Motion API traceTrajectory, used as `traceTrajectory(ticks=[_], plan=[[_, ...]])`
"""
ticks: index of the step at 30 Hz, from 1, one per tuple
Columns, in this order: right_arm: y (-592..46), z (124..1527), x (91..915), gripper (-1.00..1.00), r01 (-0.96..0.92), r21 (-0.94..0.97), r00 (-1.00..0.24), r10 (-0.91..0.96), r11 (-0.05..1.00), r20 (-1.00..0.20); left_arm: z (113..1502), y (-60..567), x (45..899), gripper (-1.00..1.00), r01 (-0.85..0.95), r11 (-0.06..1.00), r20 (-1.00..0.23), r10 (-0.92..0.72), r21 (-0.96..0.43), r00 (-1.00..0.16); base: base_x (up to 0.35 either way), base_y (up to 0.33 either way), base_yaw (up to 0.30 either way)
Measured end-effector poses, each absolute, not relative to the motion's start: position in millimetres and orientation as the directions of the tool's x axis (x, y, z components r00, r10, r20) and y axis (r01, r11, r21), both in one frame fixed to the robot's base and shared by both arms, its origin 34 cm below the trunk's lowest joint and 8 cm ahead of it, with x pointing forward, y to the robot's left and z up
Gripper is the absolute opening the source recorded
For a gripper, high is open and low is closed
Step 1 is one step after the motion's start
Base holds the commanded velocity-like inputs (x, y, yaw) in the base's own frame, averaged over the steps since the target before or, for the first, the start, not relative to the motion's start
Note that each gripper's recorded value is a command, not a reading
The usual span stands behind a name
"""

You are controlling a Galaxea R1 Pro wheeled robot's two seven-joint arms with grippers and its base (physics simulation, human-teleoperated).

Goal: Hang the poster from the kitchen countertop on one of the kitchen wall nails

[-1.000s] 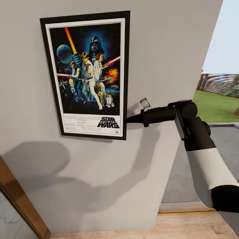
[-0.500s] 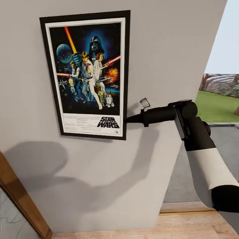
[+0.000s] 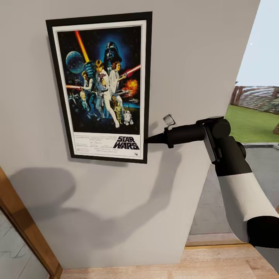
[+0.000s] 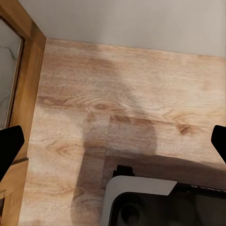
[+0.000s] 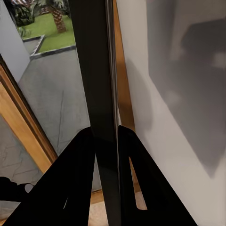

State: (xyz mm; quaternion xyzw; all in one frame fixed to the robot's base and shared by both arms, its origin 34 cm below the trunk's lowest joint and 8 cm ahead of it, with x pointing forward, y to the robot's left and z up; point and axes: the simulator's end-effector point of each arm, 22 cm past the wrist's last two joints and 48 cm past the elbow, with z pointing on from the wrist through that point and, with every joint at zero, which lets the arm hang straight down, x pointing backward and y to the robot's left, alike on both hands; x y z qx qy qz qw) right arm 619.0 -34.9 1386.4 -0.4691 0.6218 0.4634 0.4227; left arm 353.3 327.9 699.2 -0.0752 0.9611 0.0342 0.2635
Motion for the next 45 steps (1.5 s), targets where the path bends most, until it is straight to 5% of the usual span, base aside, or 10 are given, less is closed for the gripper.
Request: traceTrajectory(ticks=[45], plan=[[-38.8, 1387.8, 619.1, -1.0, -0.976, 0.17, -0.195, -0.193, 0.138, -0.962, 700.1, 336.1, 353.1, 1.0, -0.166, 0.986, -0.513, -0.125, 0.034, -0.849, 0.0, 0.033, 0.0]])
